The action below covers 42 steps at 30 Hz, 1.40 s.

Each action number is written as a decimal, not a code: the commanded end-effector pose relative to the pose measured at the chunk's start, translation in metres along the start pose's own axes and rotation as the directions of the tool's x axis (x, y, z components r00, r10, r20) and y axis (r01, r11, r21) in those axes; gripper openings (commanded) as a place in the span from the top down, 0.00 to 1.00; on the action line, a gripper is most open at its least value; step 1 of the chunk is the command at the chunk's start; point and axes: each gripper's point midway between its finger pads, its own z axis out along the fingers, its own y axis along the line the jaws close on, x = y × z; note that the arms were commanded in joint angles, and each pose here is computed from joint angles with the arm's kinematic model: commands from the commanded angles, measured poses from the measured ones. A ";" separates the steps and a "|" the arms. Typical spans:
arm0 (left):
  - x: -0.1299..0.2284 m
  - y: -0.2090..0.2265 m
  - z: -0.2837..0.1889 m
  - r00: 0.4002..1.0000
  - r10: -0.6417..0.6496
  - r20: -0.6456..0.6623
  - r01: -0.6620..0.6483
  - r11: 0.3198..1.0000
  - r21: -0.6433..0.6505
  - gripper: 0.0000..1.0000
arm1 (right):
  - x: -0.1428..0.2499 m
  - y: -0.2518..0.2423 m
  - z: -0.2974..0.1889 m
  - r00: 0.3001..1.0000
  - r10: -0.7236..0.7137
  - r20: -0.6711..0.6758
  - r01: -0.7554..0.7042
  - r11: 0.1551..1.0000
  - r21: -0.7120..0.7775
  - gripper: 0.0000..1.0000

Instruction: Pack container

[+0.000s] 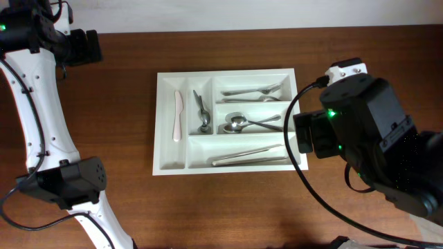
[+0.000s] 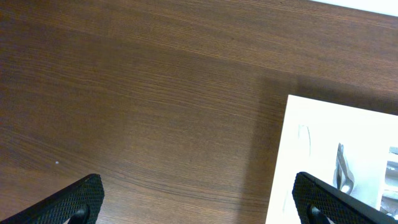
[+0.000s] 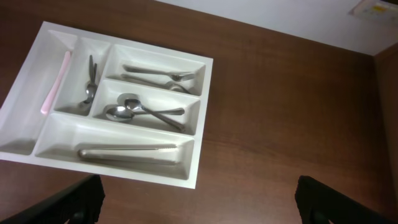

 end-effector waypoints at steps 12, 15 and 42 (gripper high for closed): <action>-0.002 0.001 -0.008 1.000 -0.010 0.019 0.010 1.000 0.002 0.01 | 0.002 -0.029 -0.027 0.993 0.074 0.092 -0.077 0.997 0.032 0.01; -0.002 0.001 -0.008 1.000 -0.010 0.019 0.010 1.000 0.002 0.01 | -0.002 -0.047 -0.051 0.957 0.208 0.201 -0.202 0.978 -0.047 0.01; -0.002 0.001 -0.008 1.000 -0.010 0.019 0.010 1.000 0.002 0.01 | 0.158 -0.053 0.146 0.633 0.438 0.638 -0.441 0.882 -0.167 0.01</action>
